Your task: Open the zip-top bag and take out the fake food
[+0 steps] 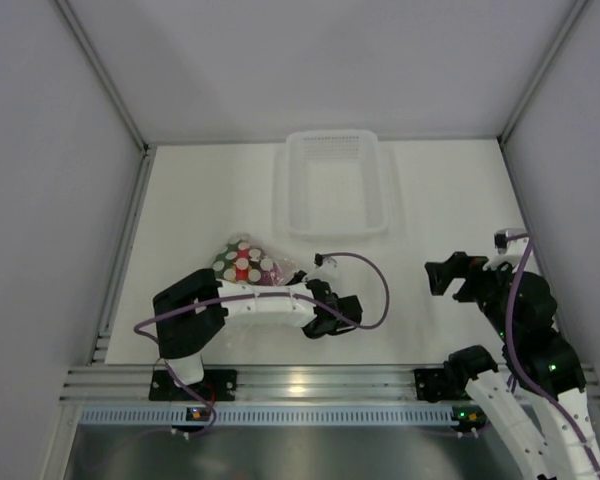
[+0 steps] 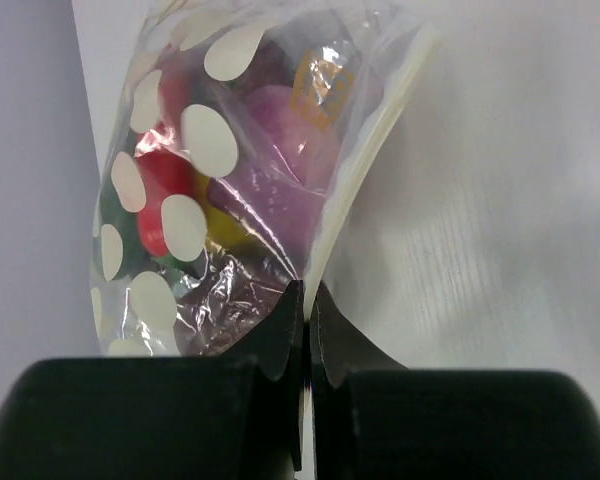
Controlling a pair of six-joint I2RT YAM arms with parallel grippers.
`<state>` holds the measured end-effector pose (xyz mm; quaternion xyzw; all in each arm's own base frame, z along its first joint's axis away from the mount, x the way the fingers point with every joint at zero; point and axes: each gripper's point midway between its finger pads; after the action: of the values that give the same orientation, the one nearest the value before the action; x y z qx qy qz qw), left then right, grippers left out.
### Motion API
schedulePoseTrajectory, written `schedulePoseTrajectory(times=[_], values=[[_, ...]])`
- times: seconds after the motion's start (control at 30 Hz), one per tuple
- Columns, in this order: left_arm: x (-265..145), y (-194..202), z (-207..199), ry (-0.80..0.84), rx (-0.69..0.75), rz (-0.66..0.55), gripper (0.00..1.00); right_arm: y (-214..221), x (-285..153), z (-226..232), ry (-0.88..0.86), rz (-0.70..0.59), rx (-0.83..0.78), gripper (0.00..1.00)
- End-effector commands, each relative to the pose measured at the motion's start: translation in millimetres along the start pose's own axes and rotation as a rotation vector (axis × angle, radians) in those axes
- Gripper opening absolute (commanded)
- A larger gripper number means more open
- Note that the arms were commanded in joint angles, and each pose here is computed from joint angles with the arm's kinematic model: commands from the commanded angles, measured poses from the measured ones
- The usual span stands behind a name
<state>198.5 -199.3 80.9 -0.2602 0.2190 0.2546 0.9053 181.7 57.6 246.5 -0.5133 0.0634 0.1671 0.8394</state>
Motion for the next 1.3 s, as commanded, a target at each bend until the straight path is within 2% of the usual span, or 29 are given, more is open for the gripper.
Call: schedulePoseTrajectory(times=[0.0, 0.23, 0.27, 0.4, 0.63, 0.77, 0.87, 0.93, 1.07, 1.17, 1.2, 1.27], values=[[-28, -38, 41, 0.032, -0.198, -0.106, 0.00, -8, 0, 14, -0.074, -0.037, 0.014, 0.99], [-76, -89, 114, 0.112, -0.612, -0.269, 0.00, 19, 5, 72, -0.421, 0.077, 0.091, 0.99], [-87, -95, 132, 0.132, -0.691, -0.300, 0.00, 10, 4, 83, -0.478, 0.040, 0.096, 0.96], [-113, -106, 182, 0.178, -0.911, -0.379, 0.00, 13, 6, 108, -0.644, 0.047, 0.149, 0.92], [-155, -114, 260, 0.287, -1.266, -0.478, 0.00, 12, -13, 151, -0.881, 0.101, 0.003, 0.90], [-174, -125, 284, 0.371, -1.413, -0.526, 0.00, 14, -15, 167, -0.908, 0.131, -0.099, 0.89], [-185, -134, 298, 0.395, -1.463, -0.556, 0.00, 17, -14, 183, -0.948, 0.161, -0.154, 0.88], [-184, -139, 302, 0.364, -1.474, -0.561, 0.00, 15, -18, 196, -0.986, 0.155, -0.194, 0.88], [-175, -139, 311, 0.240, -1.552, -0.573, 0.00, 41, -13, 228, -1.078, 0.239, -0.291, 0.88], [-171, -136, 316, 0.196, -1.655, -0.581, 0.00, 43, -15, 256, -1.079, 0.183, -0.325, 0.87], [-169, -137, 314, 0.199, -1.705, -0.581, 0.00, 36, -7, 265, -1.041, 0.124, -0.320, 0.87], [-167, -136, 316, 0.185, -1.781, -0.590, 0.00, 47, -18, 278, -1.074, 0.099, -0.320, 0.87]])
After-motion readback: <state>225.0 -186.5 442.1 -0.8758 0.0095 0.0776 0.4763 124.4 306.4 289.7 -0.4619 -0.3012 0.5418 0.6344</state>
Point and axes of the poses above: each gripper's point midway between its finger pads, its own x axis out along the fingers, its own z axis along the line the jaws close on, y = z × x, and after that the axes turned 11 degrees about x, right-handed
